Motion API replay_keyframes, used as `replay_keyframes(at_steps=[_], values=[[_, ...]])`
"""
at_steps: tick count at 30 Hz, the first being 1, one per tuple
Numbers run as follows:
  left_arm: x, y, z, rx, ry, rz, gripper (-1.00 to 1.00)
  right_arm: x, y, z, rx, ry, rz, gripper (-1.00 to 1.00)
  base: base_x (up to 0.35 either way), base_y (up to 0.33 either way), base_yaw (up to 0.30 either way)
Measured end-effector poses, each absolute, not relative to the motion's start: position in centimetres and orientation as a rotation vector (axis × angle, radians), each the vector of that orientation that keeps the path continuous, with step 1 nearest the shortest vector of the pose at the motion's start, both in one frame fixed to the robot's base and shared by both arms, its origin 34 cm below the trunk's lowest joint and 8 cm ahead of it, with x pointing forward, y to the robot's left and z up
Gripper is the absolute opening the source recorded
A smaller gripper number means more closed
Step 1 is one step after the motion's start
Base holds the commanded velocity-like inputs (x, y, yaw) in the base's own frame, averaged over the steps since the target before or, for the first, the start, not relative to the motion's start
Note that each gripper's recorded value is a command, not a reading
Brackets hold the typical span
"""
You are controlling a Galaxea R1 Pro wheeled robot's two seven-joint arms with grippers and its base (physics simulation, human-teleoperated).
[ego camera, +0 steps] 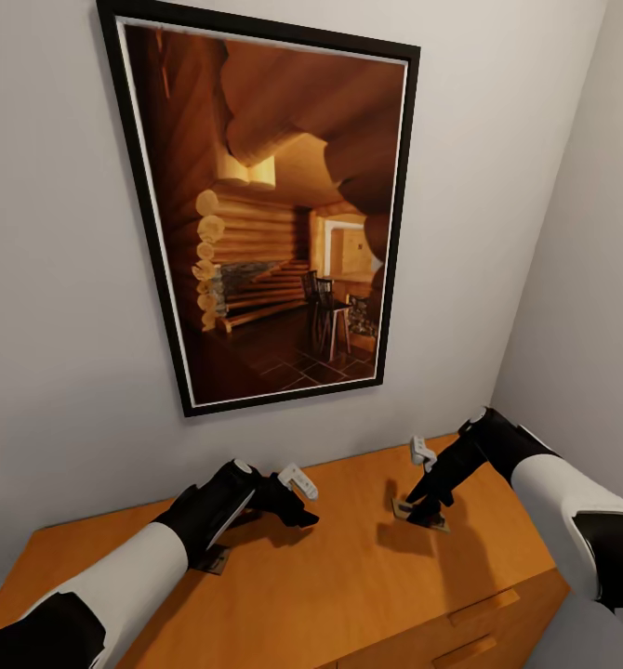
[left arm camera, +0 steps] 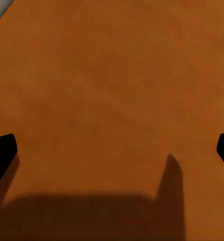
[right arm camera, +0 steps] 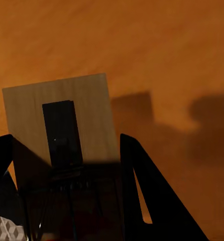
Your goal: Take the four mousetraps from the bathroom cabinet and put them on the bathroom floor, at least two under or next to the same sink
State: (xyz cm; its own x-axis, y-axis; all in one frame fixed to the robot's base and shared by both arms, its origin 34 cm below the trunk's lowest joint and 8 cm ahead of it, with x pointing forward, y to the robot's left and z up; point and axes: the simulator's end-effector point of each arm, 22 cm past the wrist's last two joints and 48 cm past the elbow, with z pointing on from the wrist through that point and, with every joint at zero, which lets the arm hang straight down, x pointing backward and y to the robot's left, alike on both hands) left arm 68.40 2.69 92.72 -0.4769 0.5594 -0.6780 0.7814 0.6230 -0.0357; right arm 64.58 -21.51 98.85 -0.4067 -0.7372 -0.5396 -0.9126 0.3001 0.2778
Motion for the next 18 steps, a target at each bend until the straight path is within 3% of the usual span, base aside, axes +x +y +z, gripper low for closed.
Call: replay_keyframes(at_steps=[18], values=[[69.3,6.5,92.0,1.016,2.242,-0.397,1.00,62.8,-21.7,96.2,-1.457,2.332,0.859,-1.00,0.000,0.000,0.000]])
